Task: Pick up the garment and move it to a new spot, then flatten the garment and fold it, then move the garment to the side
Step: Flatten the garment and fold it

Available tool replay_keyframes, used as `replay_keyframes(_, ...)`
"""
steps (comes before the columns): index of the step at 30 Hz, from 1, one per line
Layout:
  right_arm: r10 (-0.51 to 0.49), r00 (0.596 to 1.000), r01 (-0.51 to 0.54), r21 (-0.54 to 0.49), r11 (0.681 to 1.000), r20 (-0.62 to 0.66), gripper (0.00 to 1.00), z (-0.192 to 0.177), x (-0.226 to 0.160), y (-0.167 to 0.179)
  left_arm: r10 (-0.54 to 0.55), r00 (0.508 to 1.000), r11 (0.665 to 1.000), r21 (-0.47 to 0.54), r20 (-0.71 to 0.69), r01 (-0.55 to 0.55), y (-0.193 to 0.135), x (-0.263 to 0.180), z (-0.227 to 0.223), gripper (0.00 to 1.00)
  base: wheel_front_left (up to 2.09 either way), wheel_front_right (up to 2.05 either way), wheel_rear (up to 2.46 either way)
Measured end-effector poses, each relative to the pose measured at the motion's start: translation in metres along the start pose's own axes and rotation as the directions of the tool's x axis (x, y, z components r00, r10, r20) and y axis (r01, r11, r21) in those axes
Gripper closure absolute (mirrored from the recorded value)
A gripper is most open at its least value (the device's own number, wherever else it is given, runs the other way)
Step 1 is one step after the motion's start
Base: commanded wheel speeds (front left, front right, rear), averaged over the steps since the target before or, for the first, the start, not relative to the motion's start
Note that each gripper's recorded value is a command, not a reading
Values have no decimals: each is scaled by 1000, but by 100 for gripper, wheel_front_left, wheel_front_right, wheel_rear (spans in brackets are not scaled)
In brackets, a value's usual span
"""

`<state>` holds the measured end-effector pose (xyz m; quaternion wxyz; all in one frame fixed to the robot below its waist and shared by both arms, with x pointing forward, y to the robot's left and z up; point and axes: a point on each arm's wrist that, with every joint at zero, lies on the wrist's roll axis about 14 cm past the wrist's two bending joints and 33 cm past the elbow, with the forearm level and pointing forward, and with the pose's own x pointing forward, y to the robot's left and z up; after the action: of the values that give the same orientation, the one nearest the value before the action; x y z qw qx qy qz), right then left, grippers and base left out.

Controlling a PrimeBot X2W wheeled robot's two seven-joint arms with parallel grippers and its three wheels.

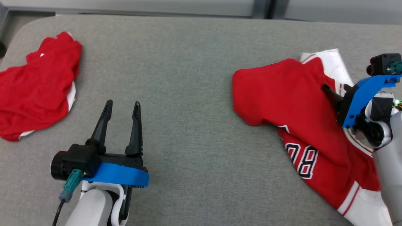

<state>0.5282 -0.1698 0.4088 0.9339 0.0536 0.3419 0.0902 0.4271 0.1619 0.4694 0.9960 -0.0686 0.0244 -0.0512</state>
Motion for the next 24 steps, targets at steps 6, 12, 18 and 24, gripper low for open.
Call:
replay_keyframes(6,4,992,-5,-8,1000,-125,70,-23,36,7,52,998,999,8,-28,-52,17,-4,-10,0,0,0,0)
replay_keyframes(12,-6,999,5,-29,1000,-44,100,-6,37,0,59,998,998,9,-30,-58,19,-4,-12,0,0,0,0)
replay_keyframes(18,-156,973,166,-49,985,170,60,46,10,-59,31,999,1000,4,-12,-31,9,0,-7,0,0,0,0)
replay_keyframes(24,-147,962,164,-57,985,229,0,49,-4,-51,2,1000,1000,2,4,-2,-1,2,-2,0,0,0,0)
